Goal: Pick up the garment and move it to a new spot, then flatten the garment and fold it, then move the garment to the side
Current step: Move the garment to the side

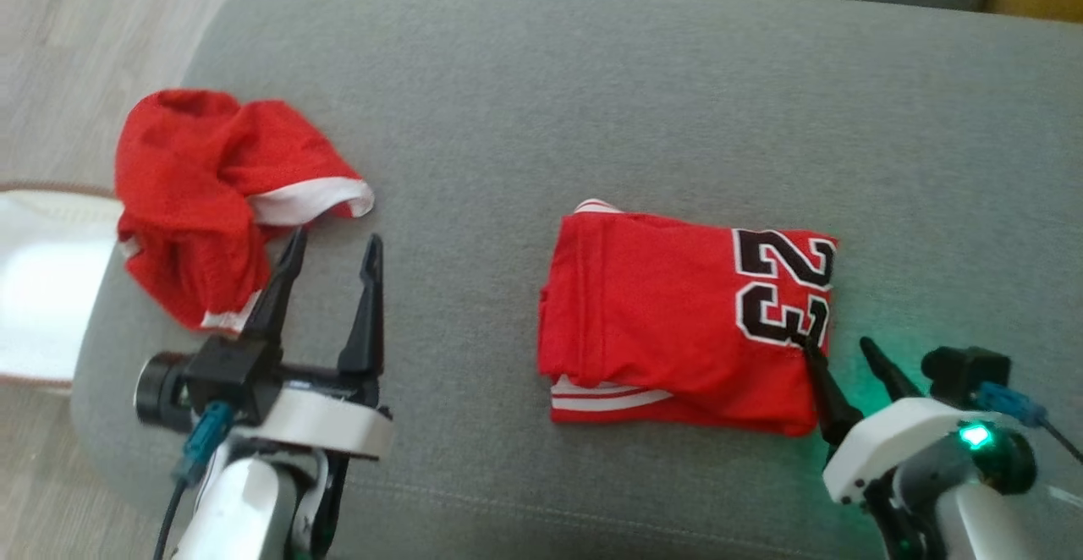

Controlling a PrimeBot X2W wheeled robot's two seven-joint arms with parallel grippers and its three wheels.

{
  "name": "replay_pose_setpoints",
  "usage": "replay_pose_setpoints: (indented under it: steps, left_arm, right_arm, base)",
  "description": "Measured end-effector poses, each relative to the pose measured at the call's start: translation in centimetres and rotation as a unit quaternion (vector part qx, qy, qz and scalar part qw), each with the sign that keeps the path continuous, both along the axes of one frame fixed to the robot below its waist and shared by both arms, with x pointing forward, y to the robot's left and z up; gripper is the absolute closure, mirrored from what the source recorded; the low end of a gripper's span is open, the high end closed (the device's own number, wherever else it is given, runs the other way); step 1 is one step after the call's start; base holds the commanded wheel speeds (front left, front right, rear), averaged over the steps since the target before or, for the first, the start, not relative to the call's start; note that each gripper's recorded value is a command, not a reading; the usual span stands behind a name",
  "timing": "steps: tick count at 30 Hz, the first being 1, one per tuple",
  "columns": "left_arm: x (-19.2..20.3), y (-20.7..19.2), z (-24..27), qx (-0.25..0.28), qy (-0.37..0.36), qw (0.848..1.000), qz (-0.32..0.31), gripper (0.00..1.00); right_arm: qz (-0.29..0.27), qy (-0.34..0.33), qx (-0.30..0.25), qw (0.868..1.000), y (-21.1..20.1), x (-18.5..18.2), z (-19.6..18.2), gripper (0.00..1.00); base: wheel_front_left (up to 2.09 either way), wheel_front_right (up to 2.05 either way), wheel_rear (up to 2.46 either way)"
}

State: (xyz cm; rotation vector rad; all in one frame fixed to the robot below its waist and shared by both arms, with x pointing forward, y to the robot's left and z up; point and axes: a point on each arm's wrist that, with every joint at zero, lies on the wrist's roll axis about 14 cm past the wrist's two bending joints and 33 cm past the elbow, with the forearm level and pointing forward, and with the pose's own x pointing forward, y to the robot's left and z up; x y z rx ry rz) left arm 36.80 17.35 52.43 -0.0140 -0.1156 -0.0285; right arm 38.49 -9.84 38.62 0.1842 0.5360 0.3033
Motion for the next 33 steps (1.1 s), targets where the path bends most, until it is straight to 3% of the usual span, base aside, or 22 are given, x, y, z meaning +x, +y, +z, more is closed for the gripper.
replay_pose_setpoints:
  steps: [4,6,7,21,33]
  left_arm:
    - [0.3,0.4,0.8,-0.002,-0.011,1.0,0.008,0.0]
    - [0.2,0.5,0.7,-0.004,-0.01,1.0,0.008,0.0]
    - [0.3,0.5,0.7,-0.003,-0.01,1.0,0.009,0.0]
    - [2.3,-2.3,0.2,0.0,-0.01,0.999,-0.038,0.0]
    - [6.2,-9.5,-0.3,-0.01,-0.018,0.988,-0.152,0.0]
  right_arm:
    - [0.015,0.049,0.007,0.999,1.4,-0.3,-2.3,0.0]
    - [0.013,0.055,0.018,0.998,1.8,-0.1,-2.5,0.73]
    - [0.012,0.055,0.02,0.998,1.9,0.0,-2.4,1.0]
    - [0.007,0.007,0.009,1.0,0.1,0.4,0.0,1.0]
    - [-0.075,-0.024,-0.042,0.996,-8.6,2.4,2.1,1.0]
  base:
    - [0.0,0.0,0.0]
    - [0.0,0.0,0.0]
    - [0.0,0.0,0.0]
    - [0.0,0.0,0.0]
    - [0.0,0.0,0.0]
